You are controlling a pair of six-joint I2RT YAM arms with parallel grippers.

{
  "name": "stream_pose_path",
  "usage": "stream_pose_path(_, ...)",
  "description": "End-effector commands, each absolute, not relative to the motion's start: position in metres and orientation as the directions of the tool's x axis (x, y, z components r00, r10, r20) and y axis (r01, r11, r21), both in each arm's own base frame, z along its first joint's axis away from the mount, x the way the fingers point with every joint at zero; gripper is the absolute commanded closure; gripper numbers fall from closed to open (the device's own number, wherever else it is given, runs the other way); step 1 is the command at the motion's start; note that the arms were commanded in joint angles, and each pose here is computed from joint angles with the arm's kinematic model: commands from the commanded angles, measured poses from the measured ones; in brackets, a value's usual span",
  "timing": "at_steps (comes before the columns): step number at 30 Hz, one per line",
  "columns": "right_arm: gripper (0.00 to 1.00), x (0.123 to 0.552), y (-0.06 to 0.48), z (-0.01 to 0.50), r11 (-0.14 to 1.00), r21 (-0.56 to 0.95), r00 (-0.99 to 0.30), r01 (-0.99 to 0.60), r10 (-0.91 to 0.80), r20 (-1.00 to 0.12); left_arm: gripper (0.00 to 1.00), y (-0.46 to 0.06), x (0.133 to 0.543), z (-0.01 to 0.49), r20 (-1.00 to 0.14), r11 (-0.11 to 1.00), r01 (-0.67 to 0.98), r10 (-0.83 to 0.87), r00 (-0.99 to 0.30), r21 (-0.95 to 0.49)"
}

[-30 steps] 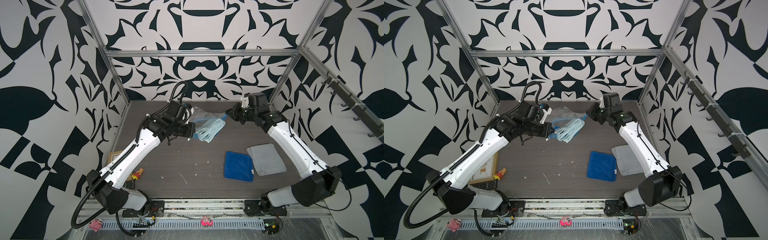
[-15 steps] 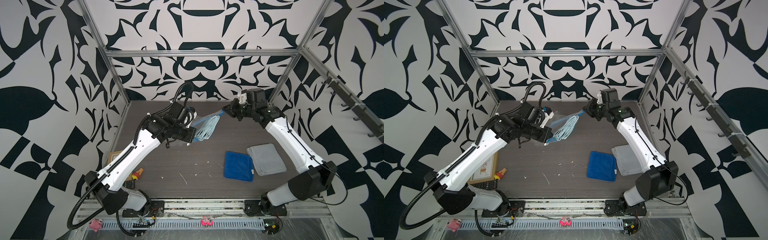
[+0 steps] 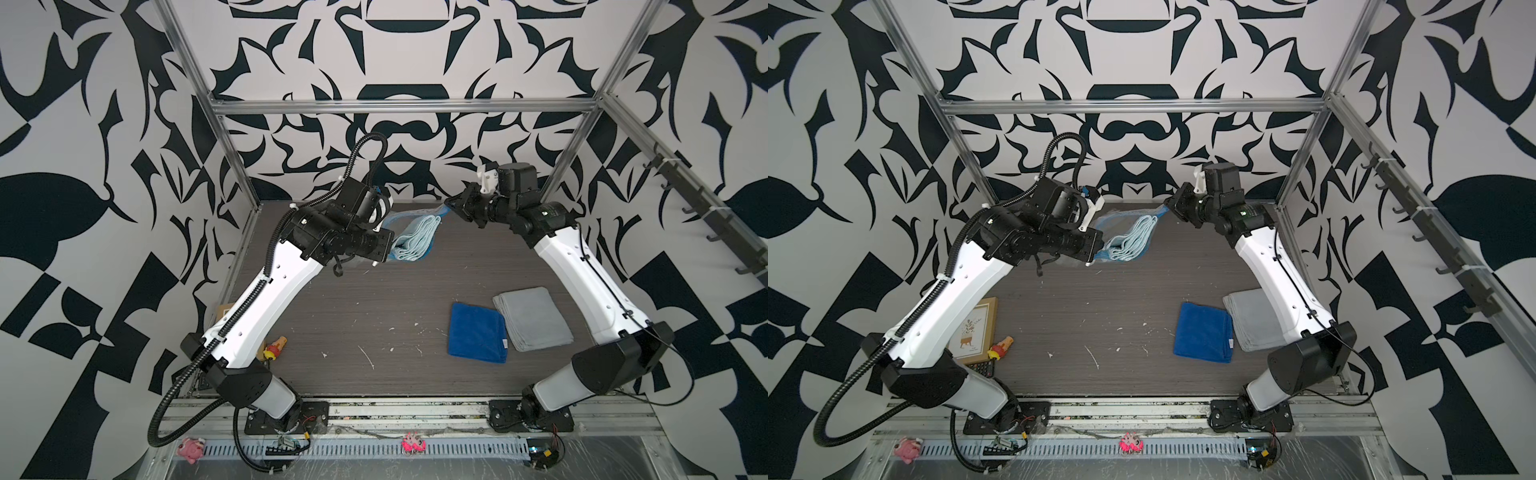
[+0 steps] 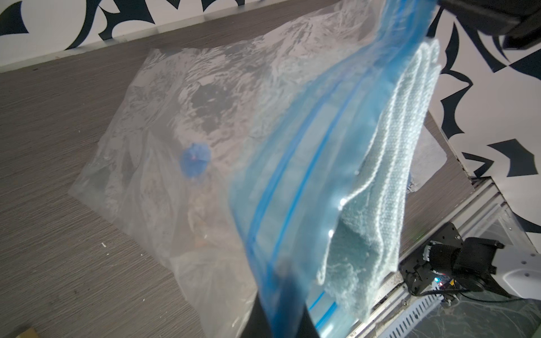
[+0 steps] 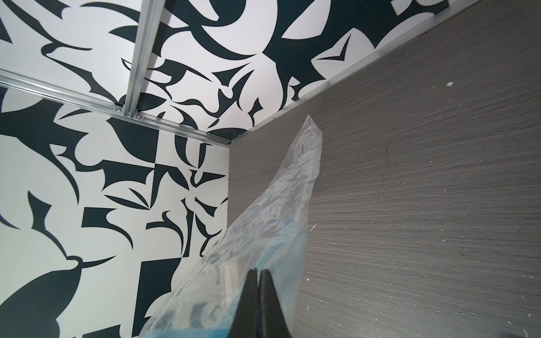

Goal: Place the folded towel into the vacuum bag
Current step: Adjust the vacuum bag at the center of the board.

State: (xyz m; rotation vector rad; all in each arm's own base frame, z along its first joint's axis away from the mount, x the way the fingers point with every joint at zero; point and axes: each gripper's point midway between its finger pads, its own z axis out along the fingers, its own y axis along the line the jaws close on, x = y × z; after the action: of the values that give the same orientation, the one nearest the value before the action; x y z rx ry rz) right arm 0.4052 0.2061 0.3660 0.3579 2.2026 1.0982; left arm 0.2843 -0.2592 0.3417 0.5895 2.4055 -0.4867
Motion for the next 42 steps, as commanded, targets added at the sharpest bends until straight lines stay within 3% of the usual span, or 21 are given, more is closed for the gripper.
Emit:
stream_pose_path(1,1.00,0.404,0.195,0.386,0.639,0.765,-0.693,-0.082,0.515,-0.505,1.00,-0.260,0.280,0.343,-0.609,0.830,0.516,0.300,-0.734,-0.213)
stream_pose_path(13,1.00,0.406,0.158,0.378,0.713,0.701,-0.568,0.018,0.584,-0.580,1.00,-0.269,0.278,0.294,-0.527,0.886,0.461,0.368,-0.766,-0.051)
stream_pose_path(23,1.00,0.396,0.163,0.353,0.735,0.678,-0.629,0.005,0.530,-0.569,1.00,-0.260,0.277,0.284,-0.528,0.886,0.464,0.388,-0.755,-0.011)
stream_pose_path(30,1.00,0.407,0.180,0.348,0.705,0.708,-0.665,-0.029,0.516,-0.540,1.00,-0.269,0.296,0.322,-0.628,0.881,0.473,0.370,-0.685,0.003)
stream_pose_path(42,1.00,0.438,0.198,0.393,0.645,0.756,-0.631,-0.111,0.542,-0.555,1.00,-0.255,0.337,0.396,-0.762,0.890,0.436,0.371,-0.530,0.129)
